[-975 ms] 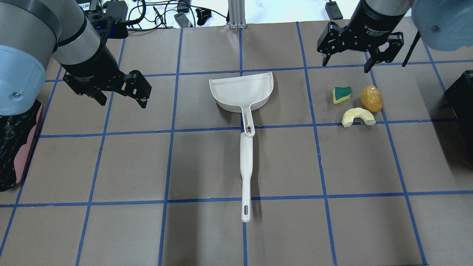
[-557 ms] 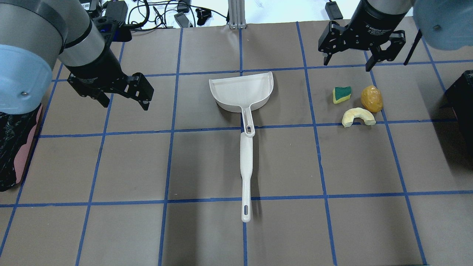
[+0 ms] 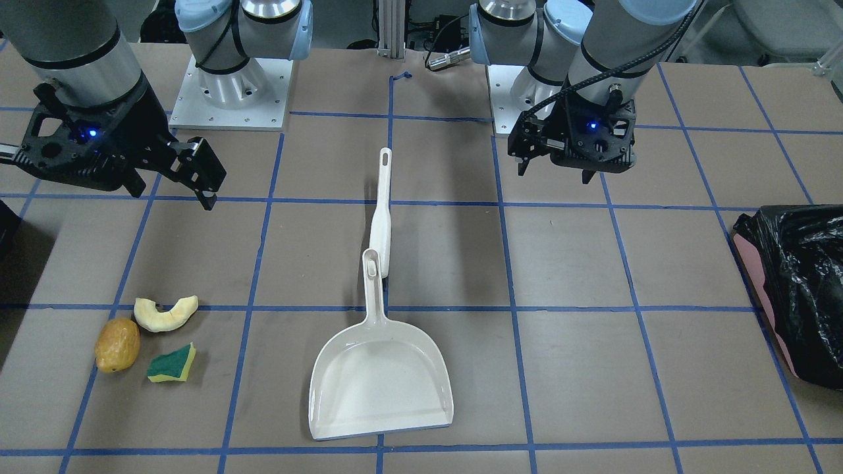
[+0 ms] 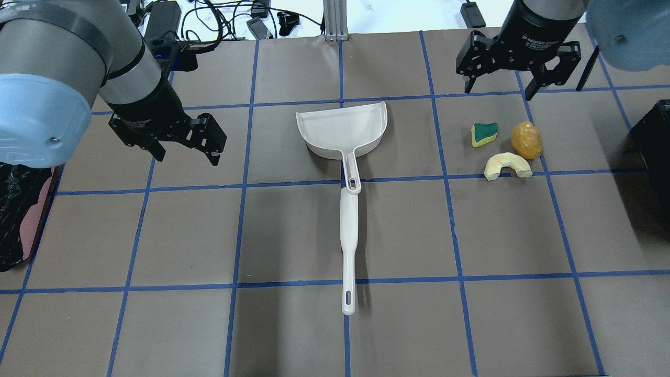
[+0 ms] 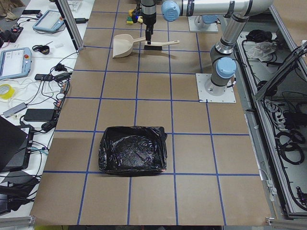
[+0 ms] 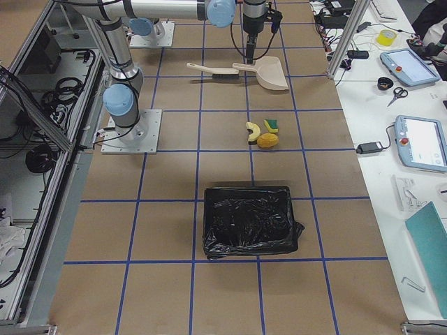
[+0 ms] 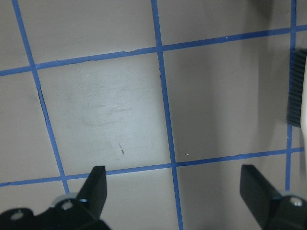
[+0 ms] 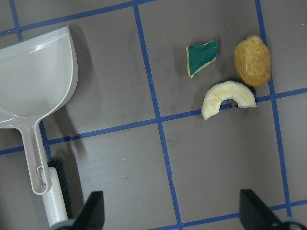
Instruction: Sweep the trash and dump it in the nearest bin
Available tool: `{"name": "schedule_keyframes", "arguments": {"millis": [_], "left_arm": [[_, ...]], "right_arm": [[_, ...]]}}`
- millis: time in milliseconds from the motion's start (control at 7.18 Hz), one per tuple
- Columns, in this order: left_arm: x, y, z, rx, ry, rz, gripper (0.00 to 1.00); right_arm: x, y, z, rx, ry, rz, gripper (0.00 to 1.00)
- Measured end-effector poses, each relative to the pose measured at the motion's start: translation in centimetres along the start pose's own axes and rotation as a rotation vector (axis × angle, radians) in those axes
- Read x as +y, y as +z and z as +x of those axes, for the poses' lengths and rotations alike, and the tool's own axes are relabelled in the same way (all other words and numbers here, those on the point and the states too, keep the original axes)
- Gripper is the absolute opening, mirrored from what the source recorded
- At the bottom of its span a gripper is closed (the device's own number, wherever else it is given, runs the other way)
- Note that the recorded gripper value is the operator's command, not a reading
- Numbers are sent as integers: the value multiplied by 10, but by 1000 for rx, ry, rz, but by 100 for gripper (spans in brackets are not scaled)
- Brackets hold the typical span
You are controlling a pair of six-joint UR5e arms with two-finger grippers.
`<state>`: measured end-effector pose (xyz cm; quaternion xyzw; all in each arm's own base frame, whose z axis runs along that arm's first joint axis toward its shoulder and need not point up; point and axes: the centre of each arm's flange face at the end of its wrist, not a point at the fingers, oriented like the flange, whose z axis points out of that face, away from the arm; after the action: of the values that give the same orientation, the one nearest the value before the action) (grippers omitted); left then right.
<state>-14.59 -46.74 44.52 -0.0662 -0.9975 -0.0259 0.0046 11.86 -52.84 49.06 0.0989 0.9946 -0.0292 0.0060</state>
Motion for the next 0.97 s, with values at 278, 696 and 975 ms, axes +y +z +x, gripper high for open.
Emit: {"name": "schedule_keyframes", "arguments": {"millis": [278,696,975], "left_arm": [[7,13,25,18,40,-25,100],[19,30,55,36,55,-59,100],[38,60,102,35,64,-57,100]], "right_arm": [[-2,0,1,2,-3,1,100],[-24,8,31,24,-73,12,100],[-47,10,98,45,-86,12,100]]}}
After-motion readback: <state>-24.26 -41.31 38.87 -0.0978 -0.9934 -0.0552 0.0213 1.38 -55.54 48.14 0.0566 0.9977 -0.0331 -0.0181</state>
